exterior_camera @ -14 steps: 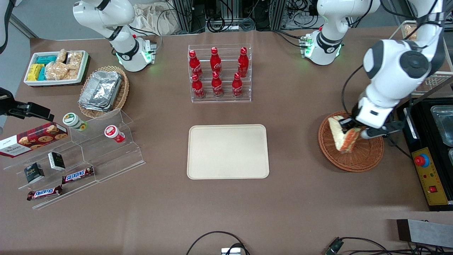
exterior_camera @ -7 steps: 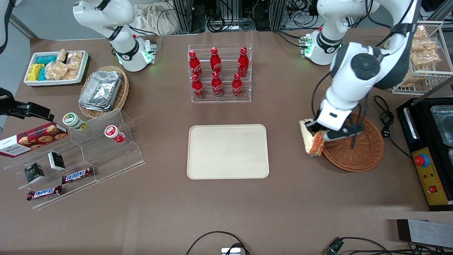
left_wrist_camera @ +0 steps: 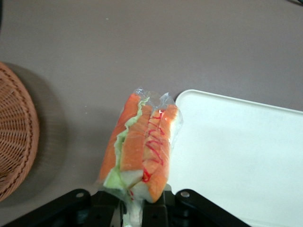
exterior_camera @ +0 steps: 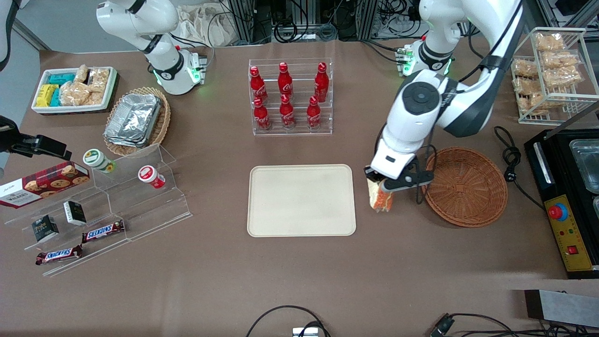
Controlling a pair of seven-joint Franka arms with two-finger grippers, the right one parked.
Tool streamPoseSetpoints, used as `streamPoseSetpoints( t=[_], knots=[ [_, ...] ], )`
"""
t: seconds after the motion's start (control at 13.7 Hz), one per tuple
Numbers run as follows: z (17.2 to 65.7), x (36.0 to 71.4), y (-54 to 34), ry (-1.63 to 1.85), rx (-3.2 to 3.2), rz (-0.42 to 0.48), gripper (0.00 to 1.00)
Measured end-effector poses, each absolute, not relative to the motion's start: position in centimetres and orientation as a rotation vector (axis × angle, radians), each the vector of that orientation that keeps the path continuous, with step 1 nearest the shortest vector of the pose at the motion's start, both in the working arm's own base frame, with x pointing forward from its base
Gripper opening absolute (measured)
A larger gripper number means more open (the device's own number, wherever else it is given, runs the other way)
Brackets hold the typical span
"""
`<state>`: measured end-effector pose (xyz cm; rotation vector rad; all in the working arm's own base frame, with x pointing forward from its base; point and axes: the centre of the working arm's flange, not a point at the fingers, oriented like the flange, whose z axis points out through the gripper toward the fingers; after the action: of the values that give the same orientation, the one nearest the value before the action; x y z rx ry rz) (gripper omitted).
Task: Place sandwich from basket to tray
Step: 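Lift the sandwich with the left gripper and carry it toward the cream tray, then lower the sandwich onto the cream tray and open the left gripper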
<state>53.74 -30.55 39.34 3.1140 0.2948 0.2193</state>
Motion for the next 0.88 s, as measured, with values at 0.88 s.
streamPoseSetpoints(
  t=[0.88],
  knots=[
    [32.1, 54.0, -40.7, 0.265, 3.113, 0.189, 0.15]
  ],
)
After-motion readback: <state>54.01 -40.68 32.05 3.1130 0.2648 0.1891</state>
